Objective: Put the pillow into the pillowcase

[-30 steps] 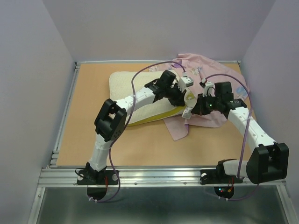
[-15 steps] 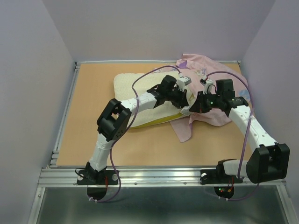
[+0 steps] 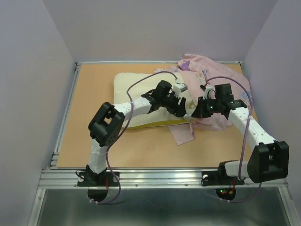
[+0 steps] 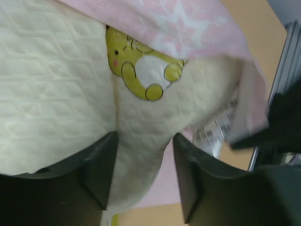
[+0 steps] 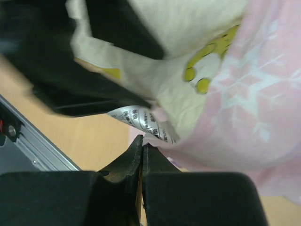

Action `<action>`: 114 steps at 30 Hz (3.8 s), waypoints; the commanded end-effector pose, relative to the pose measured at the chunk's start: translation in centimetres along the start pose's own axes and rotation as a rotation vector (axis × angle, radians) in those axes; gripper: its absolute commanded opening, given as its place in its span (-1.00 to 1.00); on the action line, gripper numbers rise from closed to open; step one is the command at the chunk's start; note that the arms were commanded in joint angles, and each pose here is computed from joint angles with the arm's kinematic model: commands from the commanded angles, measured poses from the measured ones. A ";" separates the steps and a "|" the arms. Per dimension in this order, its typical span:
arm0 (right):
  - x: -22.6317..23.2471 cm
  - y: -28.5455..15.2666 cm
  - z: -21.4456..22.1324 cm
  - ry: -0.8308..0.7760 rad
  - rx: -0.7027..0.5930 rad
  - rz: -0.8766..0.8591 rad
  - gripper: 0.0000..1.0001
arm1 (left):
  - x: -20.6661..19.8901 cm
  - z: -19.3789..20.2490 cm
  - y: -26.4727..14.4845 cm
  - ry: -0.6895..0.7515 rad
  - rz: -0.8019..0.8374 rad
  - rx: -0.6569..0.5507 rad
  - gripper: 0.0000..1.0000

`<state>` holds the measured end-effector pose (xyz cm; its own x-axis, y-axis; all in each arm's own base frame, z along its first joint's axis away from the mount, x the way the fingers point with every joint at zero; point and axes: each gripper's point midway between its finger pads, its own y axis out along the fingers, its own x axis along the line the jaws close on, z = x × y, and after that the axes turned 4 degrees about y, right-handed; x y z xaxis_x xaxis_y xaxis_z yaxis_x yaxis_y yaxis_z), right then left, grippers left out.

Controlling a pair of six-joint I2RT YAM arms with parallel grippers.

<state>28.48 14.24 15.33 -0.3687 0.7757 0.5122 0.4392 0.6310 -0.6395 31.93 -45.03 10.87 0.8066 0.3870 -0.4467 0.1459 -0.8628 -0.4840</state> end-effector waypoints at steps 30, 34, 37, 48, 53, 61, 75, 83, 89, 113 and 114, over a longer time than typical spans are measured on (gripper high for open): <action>-3.2 1.4 2.3 -0.004 0.053 0.125 -0.99 | -2.3 -2.3 -2.5 0.719 -0.078 -0.147 0.51; -2.7 1.3 2.3 -0.007 0.053 0.098 -0.99 | -2.8 -2.5 -1.2 0.693 -0.045 -0.156 0.91; -2.7 1.2 2.1 -0.008 0.048 0.100 -0.99 | -3.0 -2.0 -0.9 0.728 -0.045 -0.154 0.96; -1.3 -0.7 1.6 -0.045 0.029 0.091 -0.99 | 2.1 -3.2 0.8 0.630 -0.193 -0.136 -0.50; 0.0 -1.0 1.3 -0.062 0.035 0.030 -0.99 | -0.4 -7.7 -1.7 0.357 -0.034 -0.266 -1.00; 5.7 -2.5 -2.8 -0.033 -0.036 -0.202 -0.99 | -5.4 -9.8 -0.2 0.265 -0.002 -0.310 -1.00; 3.5 -2.2 -1.2 0.075 -0.042 -0.070 -0.92 | 3.6 0.7 3.6 -0.131 -0.108 -0.057 -0.21; -0.1 -2.0 -2.5 0.024 -0.075 0.110 0.14 | -1.9 1.3 -4.0 0.150 0.099 -0.026 0.60; -2.2 -1.6 -5.9 -0.105 -0.091 0.197 0.15 | -2.7 -0.2 -10.4 0.374 -0.011 -0.016 0.88; 1.8 8.3 -7.8 -0.132 0.016 -0.027 -0.99 | 11.4 1.8 -9.1 0.279 -0.295 0.065 -0.10; 2.6 8.3 -9.1 -0.135 -0.007 -0.052 -0.99 | 10.9 1.7 -9.0 0.265 -0.280 0.051 -0.20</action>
<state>35.42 16.75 11.33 -0.3803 0.8429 0.3806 0.3780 0.5172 -0.7678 40.89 -30.62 7.85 0.8384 0.5445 0.0233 0.4280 -0.6313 -0.6468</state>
